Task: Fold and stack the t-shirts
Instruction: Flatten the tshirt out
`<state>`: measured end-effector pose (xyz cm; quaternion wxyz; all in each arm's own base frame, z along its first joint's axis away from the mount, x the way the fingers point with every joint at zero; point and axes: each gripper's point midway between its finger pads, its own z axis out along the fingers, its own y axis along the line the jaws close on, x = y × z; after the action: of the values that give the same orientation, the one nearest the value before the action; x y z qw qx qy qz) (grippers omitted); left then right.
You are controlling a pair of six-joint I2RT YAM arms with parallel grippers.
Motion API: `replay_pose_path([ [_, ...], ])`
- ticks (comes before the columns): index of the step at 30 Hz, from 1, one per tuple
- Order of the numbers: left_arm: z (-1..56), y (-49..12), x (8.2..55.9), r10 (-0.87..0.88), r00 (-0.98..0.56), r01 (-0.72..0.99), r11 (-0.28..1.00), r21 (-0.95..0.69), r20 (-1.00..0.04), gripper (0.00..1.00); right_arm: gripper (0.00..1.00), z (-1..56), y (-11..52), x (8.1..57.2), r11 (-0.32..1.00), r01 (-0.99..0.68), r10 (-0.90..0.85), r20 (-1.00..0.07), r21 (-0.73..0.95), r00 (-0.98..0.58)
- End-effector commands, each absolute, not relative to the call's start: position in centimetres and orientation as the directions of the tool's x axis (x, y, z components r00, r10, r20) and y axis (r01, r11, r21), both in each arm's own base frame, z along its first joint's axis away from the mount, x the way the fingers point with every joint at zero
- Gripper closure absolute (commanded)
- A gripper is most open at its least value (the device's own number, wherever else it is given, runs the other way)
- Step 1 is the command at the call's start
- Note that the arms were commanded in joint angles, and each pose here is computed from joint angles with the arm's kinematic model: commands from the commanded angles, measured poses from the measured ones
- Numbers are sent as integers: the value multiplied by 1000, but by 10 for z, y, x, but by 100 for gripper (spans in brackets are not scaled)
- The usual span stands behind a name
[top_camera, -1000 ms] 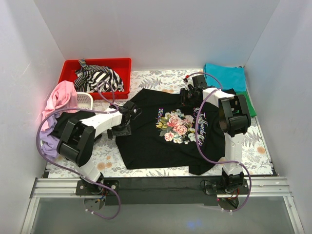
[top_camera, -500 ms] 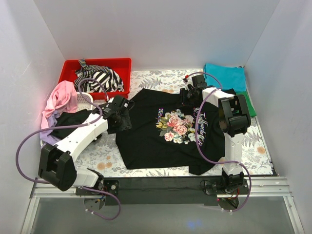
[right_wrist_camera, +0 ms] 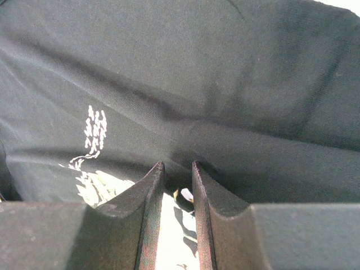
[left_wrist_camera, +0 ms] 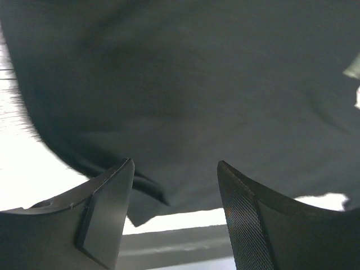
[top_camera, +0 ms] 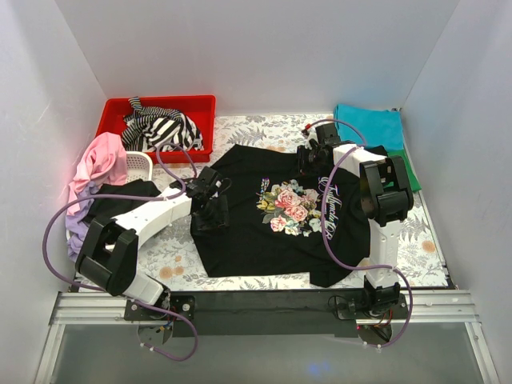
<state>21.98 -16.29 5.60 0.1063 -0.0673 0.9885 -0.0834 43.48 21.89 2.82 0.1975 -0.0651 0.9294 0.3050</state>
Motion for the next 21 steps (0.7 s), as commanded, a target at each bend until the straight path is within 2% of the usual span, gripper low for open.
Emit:
replay_pose_path([
  [1,69,-201,214,-115,-981,-50,928,-370,-155,40,66,22,208,425,835,-231,-21,-391,499,-920],
  [5,56,-197,196,-90,-992,-54,938,-342,-91,40,66,20,208,425,834,-230,-23,-386,501,-922],
  [12,41,-149,162,-127,-992,-124,988,-96,-26,40,66,20,208,424,833,-233,-25,-386,503,-922],
  [21,71,-96,140,-232,-969,-242,962,126,-89,40,66,15,210,423,831,-228,-25,-375,507,-927],
])
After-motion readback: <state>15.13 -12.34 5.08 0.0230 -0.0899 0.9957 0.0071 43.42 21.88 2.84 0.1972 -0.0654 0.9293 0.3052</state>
